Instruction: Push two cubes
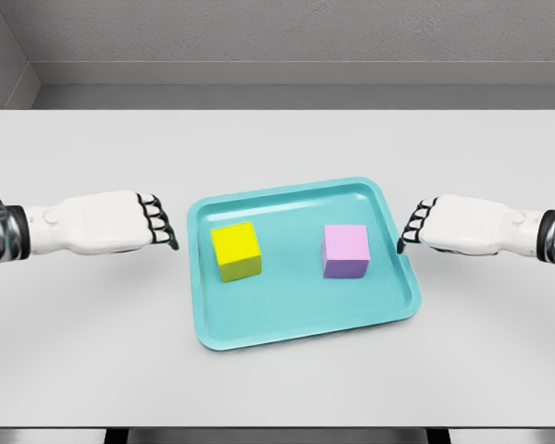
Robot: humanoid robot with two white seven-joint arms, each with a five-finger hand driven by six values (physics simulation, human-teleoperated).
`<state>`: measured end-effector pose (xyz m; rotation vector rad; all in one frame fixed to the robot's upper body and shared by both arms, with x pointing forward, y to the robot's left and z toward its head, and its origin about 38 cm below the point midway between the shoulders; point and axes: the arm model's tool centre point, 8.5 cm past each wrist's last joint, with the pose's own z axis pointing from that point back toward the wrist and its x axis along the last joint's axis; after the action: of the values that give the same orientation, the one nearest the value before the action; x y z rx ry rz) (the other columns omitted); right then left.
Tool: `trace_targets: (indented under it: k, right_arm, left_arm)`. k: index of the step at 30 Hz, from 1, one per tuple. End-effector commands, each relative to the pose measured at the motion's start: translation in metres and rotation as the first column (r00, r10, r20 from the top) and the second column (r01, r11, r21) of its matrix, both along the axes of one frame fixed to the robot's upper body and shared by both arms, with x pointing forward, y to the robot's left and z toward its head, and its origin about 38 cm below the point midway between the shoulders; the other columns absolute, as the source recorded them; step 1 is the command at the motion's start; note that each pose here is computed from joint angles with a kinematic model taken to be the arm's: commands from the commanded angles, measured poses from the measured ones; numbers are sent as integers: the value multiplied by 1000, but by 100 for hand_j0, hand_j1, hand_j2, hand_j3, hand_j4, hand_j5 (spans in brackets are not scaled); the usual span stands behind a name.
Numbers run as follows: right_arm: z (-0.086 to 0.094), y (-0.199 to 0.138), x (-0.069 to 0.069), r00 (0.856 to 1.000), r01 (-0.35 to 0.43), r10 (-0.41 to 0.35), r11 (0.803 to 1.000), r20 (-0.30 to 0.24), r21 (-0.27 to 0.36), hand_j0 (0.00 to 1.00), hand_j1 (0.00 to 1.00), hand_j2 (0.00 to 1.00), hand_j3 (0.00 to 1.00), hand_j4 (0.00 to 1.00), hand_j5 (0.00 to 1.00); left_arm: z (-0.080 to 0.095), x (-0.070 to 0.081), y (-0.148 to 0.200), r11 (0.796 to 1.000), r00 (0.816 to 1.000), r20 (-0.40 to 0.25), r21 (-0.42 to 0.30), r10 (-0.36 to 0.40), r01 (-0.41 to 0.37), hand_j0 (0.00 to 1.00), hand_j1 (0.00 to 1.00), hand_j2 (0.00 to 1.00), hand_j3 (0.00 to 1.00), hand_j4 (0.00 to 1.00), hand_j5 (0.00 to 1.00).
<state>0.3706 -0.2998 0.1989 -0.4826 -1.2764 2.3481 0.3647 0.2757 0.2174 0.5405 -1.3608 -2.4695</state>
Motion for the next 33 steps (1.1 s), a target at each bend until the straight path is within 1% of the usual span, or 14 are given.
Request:
trace_targets:
  k: [1,4,10,16,17,19,21,22,24,26,28,30,31,33]
  right_arm:
    - [-6,8,-1,1000,-13,13,1000,-7,6,67,67,67,67,67,67]
    - [-11,9,-3,1000,-17,17,1000,-18,-2,67,67,67,67,67,67]
    - [-19,18,-2,999,-26,26,1000,-21,-3,67,67,67,67,67,67]
    - [-16,17,-1,1000,-27,26,1000,-13,-8,66,66,66,66,66,66]
    - [-17,17,-1,999,-26,25,999,-22,-28,66,66,66,66,66,66]
    - [-16,17,-1,999,-27,27,999,-21,-34,66,66,66,66,66,66]
    - [-12,17,0,1000,-30,29,999,-7,-44,66,66,66,66,66,66]
    - [-7,17,2,999,-33,34,998,8,-47,66,66,66,66,66,66]
    - [0,19,3,999,-41,42,998,28,-55,67,67,67,67,67,67]
    - [1,19,3,998,-43,45,997,33,-60,67,67,67,67,67,67]
    - [0,19,3,998,-43,46,997,39,-71,67,67,67,67,67,67]
    - [0,19,3,998,-44,47,996,39,-73,67,67,67,67,67,67]
    - [-8,24,1,998,-59,62,994,27,-91,67,67,67,67,67,67]
    - [-12,26,1,998,-63,66,993,23,-96,67,67,67,67,67,67]
  left_arm:
    - [-1,0,-5,1000,1000,-9,-24,-7,7,74,74,74,74,74,74]
    - [-7,-3,-7,1000,1000,-26,-24,-12,12,74,74,74,74,74,74]
    - [-10,-3,-14,999,999,-31,-38,-25,24,74,74,74,74,74,74]
    - [-13,-4,-18,998,999,-36,-47,-32,30,74,74,74,74,74,74]
    - [-14,-4,-18,998,999,-40,-47,-31,29,74,74,74,74,74,74]
    - [-17,-6,-20,998,998,-48,-44,-37,35,74,74,74,74,74,74]
    - [-17,-6,-21,998,998,-50,-45,-39,37,74,74,74,74,74,74]
    - [-17,-6,-21,998,998,-51,-47,-38,36,74,74,74,74,74,74]
    - [-18,-5,-22,998,998,-50,-46,-39,37,74,74,74,74,74,74]
    - [-17,-5,-22,998,998,-48,-47,-41,39,74,74,74,74,74,74]
    - [-18,-5,-28,997,998,-48,-58,-49,46,74,74,74,74,74,74]
    - [-18,-4,-29,997,997,-51,-54,-49,46,74,74,74,74,74,74]
    - [-18,-4,-32,997,997,-50,-63,-55,52,74,74,74,74,74,74]
    - [-18,-4,-33,996,997,-47,-65,-56,53,74,74,74,74,74,74]
